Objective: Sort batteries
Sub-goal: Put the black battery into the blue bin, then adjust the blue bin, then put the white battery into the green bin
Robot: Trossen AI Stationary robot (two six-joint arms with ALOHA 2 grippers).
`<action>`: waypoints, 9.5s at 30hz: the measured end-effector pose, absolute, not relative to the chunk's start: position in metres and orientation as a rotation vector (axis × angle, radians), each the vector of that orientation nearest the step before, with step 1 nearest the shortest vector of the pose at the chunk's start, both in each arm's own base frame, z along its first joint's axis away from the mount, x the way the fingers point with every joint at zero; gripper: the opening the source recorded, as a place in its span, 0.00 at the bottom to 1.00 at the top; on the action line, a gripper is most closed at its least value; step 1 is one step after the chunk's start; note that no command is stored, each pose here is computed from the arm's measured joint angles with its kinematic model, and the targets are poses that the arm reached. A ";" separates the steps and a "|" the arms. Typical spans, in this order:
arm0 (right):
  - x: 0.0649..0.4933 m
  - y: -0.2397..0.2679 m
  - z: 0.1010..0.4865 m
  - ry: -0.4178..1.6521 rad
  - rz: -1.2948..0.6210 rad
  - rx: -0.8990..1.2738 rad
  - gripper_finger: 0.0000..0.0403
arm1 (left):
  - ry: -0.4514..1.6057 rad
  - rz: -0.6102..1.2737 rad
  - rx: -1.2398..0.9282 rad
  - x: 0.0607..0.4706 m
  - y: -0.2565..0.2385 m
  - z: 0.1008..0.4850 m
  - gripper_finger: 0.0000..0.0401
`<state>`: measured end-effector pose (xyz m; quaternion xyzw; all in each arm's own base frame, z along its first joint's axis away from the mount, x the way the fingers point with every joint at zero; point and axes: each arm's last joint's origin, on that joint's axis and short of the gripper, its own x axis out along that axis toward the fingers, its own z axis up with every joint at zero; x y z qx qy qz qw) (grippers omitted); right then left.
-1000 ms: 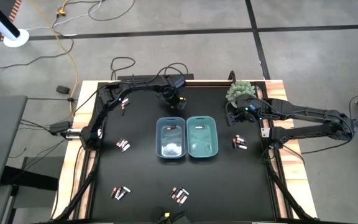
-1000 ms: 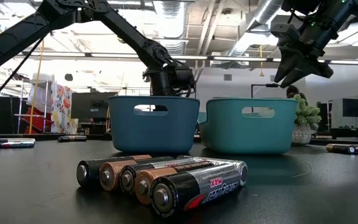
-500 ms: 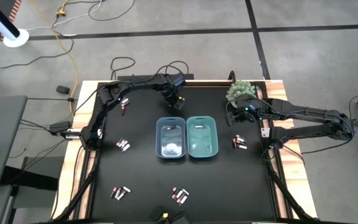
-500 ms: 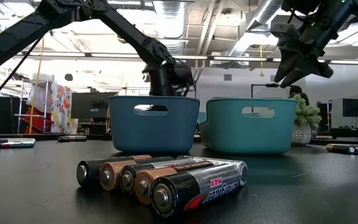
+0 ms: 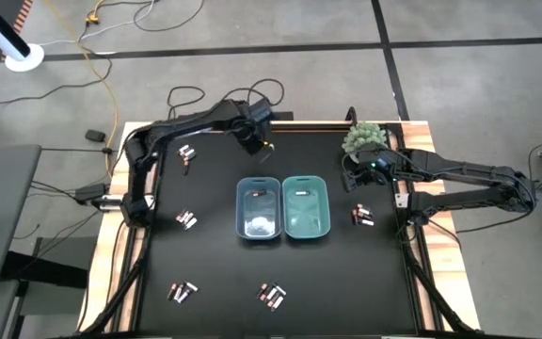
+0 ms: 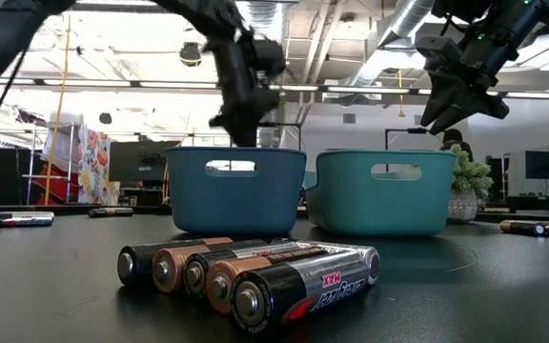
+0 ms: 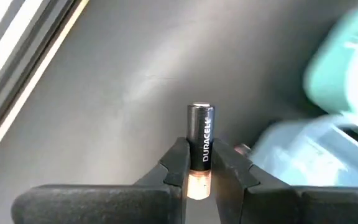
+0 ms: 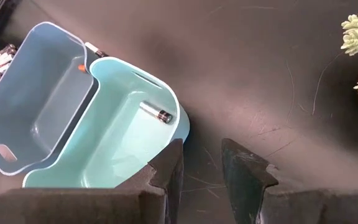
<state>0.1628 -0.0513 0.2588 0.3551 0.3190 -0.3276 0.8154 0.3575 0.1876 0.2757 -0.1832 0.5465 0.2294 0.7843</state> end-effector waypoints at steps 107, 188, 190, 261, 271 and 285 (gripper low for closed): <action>0.162 -0.043 0.256 0.731 -0.673 0.750 0.32 | 1.133 0.098 -0.062 0.346 0.205 0.251 0.35; 0.160 -0.049 0.256 0.770 -0.643 0.617 0.32 | 1.375 0.174 -0.075 0.381 0.117 0.214 0.35; 0.160 -0.049 0.256 0.770 -0.643 0.617 0.32 | 1.401 0.153 -0.071 0.376 0.120 0.206 0.35; 0.160 -0.049 0.256 0.775 -0.632 0.592 0.32 | 1.000 0.130 0.120 0.428 0.073 0.284 0.09; 0.158 -0.047 0.255 0.815 -0.617 0.559 0.32 | 1.036 0.069 -0.002 0.472 0.050 0.242 0.09; 0.148 -0.045 0.248 0.953 -0.634 0.538 0.32 | 1.190 0.043 -0.130 0.515 0.046 0.196 0.09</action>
